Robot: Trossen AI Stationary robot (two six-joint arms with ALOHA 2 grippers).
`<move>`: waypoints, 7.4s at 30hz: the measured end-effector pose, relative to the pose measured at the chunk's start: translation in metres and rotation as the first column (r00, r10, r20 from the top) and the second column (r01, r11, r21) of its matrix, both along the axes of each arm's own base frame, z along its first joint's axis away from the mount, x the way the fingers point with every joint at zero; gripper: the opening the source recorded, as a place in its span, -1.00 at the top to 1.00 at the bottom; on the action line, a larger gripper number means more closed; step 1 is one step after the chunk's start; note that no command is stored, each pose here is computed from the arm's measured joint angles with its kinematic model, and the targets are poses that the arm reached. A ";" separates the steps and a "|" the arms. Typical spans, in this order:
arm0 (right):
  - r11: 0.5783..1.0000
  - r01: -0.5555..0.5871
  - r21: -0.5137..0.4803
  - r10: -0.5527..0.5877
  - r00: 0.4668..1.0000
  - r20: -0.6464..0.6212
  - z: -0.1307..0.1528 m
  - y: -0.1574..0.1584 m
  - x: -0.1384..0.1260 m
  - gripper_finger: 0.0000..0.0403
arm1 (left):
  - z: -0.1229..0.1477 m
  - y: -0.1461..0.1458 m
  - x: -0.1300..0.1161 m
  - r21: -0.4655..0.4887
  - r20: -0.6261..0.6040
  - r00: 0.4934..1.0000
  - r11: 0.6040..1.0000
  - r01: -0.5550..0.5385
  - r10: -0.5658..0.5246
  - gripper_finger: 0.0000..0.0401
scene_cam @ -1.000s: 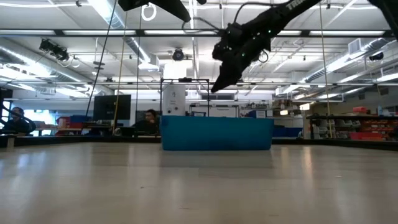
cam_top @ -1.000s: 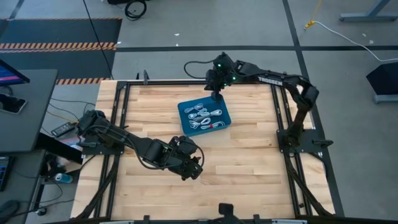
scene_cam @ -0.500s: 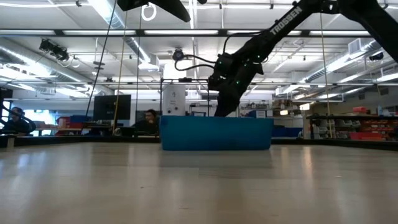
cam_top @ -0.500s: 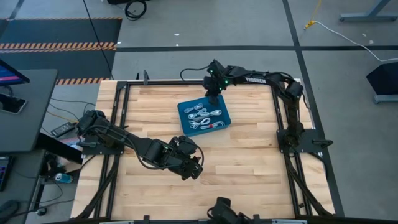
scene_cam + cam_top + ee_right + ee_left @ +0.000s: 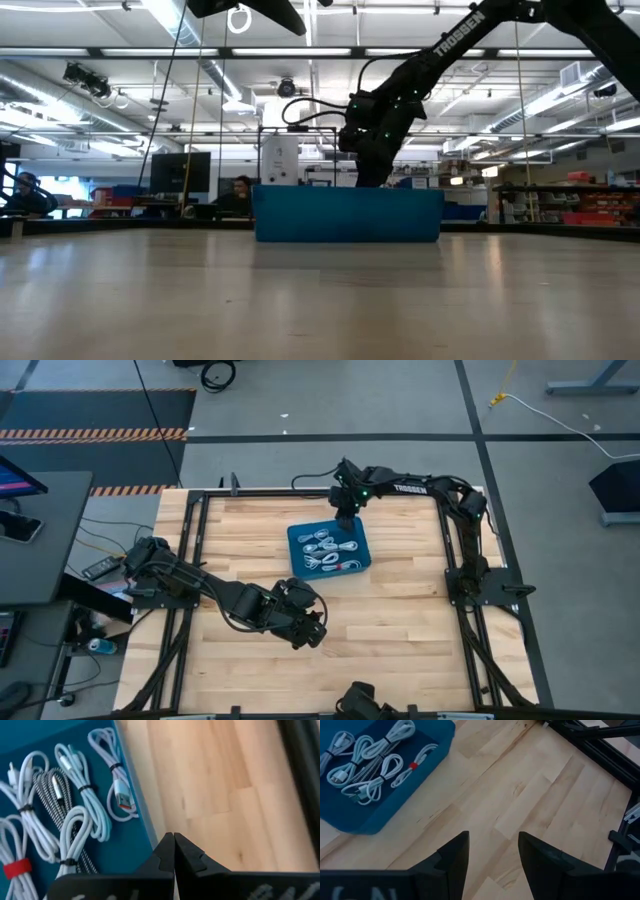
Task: Pick and place USB-C Cables
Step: Adjust the bin into the center of the table
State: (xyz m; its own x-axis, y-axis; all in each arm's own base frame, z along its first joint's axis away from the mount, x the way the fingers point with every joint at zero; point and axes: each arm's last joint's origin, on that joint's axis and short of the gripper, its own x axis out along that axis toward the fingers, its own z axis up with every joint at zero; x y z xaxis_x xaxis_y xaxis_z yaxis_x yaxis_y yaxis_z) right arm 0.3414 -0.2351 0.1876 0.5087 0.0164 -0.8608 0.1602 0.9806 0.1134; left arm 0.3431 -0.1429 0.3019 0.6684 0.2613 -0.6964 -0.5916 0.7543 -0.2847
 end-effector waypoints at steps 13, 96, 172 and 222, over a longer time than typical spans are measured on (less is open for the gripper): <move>0.994 -0.105 0.023 0.107 0.991 -0.078 -0.004 0.041 0.017 1.00 | 0.000 0.000 0.000 0.000 0.000 1.000 1.000 0.000 0.000 0.12; 0.957 0.154 0.245 -0.202 0.963 0.181 -0.034 0.016 0.050 1.00 | -0.078 0.086 -0.249 0.109 0.017 0.999 0.993 -0.036 0.035 0.99; 0.995 -0.016 -0.101 0.053 0.926 0.374 0.183 0.175 -0.033 0.98 | -0.124 0.079 -0.260 0.440 0.303 0.928 0.896 0.063 -0.215 0.92; 0.992 0.071 0.103 -0.098 0.954 0.282 0.083 0.090 -0.004 0.98 | -0.114 0.125 -0.251 0.638 0.562 0.618 0.764 0.100 -0.550 0.90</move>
